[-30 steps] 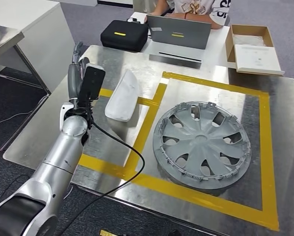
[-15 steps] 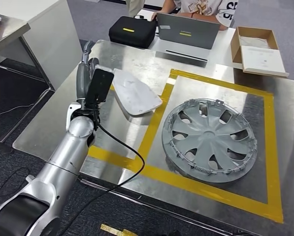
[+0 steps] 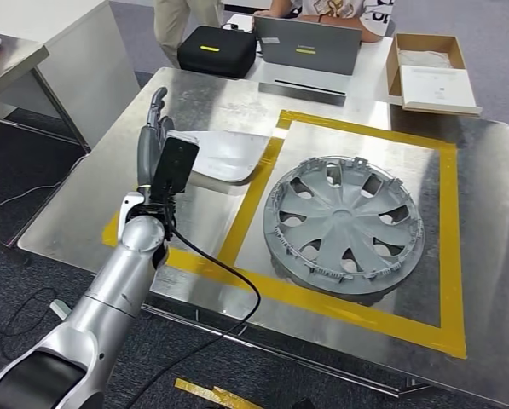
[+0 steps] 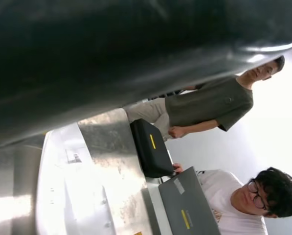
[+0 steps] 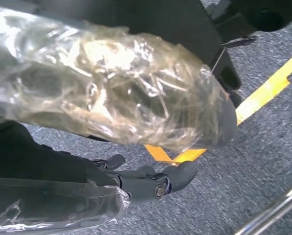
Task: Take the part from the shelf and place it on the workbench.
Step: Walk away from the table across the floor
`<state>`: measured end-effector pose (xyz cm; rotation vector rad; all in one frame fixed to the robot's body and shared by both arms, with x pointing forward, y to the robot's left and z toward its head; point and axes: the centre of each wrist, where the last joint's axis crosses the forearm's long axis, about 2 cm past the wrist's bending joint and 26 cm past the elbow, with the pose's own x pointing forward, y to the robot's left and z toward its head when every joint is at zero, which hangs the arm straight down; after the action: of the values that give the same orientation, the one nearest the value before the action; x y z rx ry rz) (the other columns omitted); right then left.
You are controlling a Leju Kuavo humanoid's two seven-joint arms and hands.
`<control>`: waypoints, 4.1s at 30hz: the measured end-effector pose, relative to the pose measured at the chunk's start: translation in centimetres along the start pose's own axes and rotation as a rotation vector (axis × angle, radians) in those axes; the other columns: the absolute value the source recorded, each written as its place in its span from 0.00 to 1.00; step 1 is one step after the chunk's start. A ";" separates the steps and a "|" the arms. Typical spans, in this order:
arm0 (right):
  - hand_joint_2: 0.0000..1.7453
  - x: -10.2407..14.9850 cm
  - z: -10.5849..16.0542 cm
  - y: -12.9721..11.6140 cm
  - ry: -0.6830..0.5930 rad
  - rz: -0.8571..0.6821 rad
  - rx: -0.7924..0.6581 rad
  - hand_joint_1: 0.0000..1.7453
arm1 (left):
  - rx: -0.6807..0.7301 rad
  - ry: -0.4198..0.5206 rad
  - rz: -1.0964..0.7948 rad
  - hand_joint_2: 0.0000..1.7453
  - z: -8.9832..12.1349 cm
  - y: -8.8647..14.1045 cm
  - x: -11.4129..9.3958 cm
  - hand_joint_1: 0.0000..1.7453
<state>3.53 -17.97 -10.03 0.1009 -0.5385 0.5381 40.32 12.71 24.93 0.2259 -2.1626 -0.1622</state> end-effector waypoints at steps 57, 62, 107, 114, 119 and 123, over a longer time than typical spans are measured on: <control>0.00 0.0 0.0 0.0 0.004 -0.005 -0.021 0.00 | -0.074 -0.037 0.087 0.00 3.8 -2.7 1.2 0.00; 0.00 0.0 0.0 0.0 0.008 -0.009 -0.024 0.00 | -0.095 -0.015 0.113 0.00 5.0 -3.2 0.8 0.00; 0.00 -1.9 1.2 1.8 0.056 -0.241 -0.192 0.00 | -0.040 0.442 0.421 0.00 25.8 -4.6 -1.6 0.00; 0.00 -2.1 1.3 2.1 0.061 -0.258 -0.198 0.00 | -0.028 0.467 0.404 0.00 27.5 -3.6 -1.7 0.00; 0.00 -2.1 1.4 2.3 0.063 -0.265 -0.203 0.00 | -0.014 0.482 0.393 0.00 27.9 -3.3 -1.7 0.00; 0.00 -2.1 1.5 2.6 0.061 -0.280 -0.223 0.00 | 0.039 0.556 0.345 0.00 29.6 -2.6 -2.1 0.00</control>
<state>-0.04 -17.09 -9.95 -0.0523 -0.5117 0.2054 17.28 11.59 6.07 -0.0790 -1.6195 0.1298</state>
